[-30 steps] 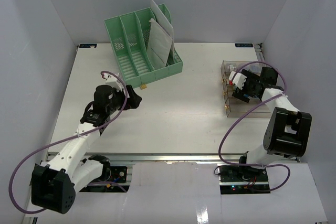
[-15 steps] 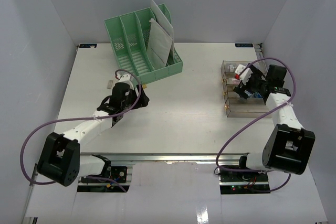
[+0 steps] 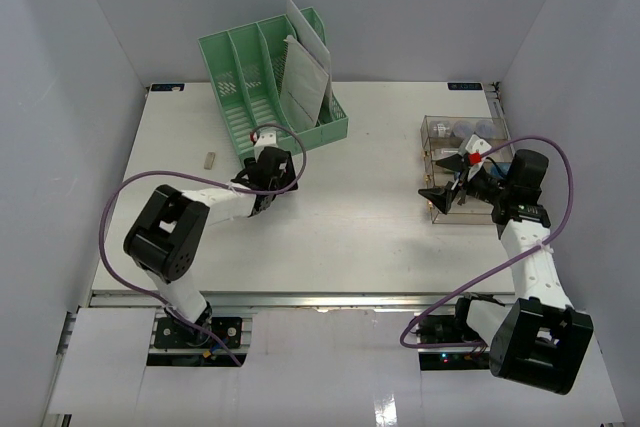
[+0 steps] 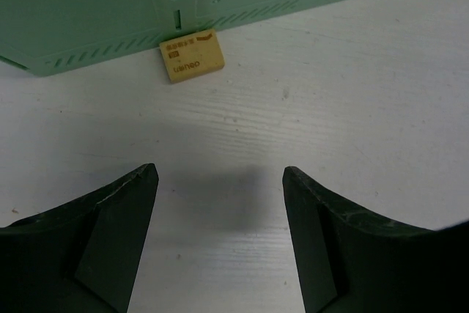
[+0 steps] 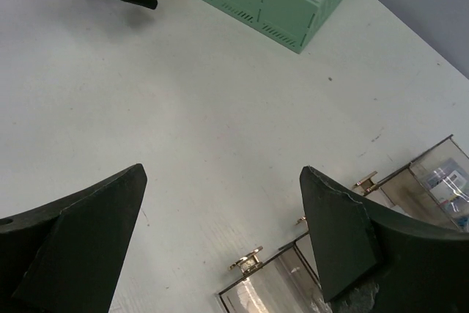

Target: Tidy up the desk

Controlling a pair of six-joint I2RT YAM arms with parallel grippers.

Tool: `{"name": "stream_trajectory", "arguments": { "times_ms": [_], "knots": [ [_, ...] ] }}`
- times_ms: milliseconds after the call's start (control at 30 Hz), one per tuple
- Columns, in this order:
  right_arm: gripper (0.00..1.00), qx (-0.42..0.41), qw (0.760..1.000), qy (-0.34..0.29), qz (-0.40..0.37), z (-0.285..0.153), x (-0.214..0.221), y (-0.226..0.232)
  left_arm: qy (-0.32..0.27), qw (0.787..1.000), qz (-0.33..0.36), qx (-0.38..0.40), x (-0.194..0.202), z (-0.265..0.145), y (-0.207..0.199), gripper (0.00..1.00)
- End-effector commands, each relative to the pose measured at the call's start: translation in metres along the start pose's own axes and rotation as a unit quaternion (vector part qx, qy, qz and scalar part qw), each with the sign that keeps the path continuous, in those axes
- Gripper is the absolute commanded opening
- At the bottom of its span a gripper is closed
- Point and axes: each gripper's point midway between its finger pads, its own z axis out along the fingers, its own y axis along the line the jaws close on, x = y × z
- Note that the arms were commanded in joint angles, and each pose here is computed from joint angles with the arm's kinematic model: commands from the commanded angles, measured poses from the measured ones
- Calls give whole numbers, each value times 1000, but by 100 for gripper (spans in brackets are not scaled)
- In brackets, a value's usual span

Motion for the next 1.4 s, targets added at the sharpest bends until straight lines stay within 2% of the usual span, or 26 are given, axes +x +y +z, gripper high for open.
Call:
{"name": "stream_trajectory", "arguments": {
  "times_ms": [0,267,667,967,1100,1267,1367],
  "knots": [
    [91,-21,999,-27,1,1,-14,6,-71,997,-31,-29,-36,15,-3,79],
    [91,-26,999,-32,1,1,-15,8,-108,992,-36,-49,-44,36,-3,78],
    [91,-24,999,-31,0,1,-12,8,-97,990,-45,-93,-30,63,3,70],
    [91,-25,999,-31,0,2,-10,8,-87,989,-45,-111,-21,62,11,54],
    [91,-26,999,-31,-2,1,-10,9,-74,993,-53,-79,-18,54,2,43],
    [91,-36,999,-34,2,1,-10,14,-52,996,-69,-5,-17,30,-15,36],
    [92,-53,998,-33,15,4,-10,20,-18,993,-70,95,-15,1,-44,35]
  ]
}}
